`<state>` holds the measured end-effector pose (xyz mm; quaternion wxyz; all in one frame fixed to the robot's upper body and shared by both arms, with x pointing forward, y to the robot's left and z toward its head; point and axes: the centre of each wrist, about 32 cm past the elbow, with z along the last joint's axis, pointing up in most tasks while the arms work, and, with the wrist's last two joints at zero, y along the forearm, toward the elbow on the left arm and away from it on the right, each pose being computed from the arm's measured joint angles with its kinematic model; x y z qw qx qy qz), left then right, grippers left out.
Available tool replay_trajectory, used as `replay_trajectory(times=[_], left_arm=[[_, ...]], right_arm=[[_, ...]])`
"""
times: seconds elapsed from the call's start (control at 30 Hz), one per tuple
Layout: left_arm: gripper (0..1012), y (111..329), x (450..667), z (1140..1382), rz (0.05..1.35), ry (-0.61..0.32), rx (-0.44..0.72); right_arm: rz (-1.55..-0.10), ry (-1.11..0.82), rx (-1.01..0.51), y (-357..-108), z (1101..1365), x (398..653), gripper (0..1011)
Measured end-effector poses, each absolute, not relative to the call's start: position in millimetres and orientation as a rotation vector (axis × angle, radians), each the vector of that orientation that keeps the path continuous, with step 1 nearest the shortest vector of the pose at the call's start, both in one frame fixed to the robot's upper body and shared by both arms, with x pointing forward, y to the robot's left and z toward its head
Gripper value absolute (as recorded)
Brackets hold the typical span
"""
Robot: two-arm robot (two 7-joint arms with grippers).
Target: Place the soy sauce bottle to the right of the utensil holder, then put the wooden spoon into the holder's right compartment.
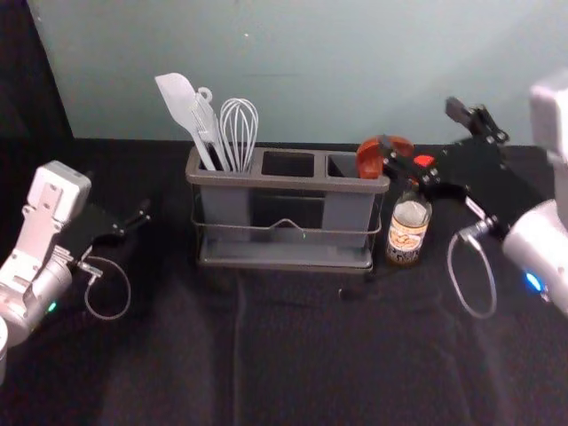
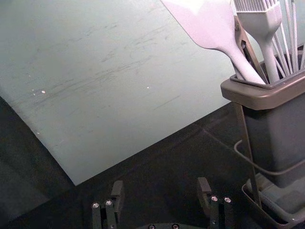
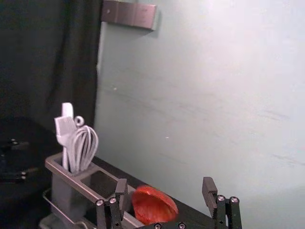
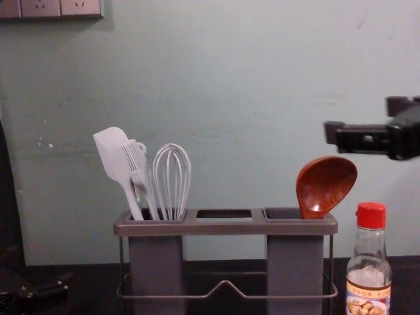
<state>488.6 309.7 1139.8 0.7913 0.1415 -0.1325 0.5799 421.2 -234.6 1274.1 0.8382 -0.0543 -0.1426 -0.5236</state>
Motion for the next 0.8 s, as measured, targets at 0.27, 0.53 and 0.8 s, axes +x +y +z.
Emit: replay_trajectory(times=[0.27, 0.53, 0.8], left_arm=[[1005, 309.7, 488.6, 1139.8, 1.248, -0.285, 0.304], [1005, 309.7, 488.6, 1139.8, 1.248, -0.285, 0.304], [1005, 309.7, 488.6, 1139.8, 1.248, -0.285, 0.304]], right_arm=[[-1.189, -0.348, -0.096, -244.0, 1238.0, 391.0, 1002], [-1.247, -0.32, -0.085, -260.6, 1200.5, 373.7, 1003], [-1.245, -0.224, -0.076, -268.8, 1166.9, 371.2, 1002]])
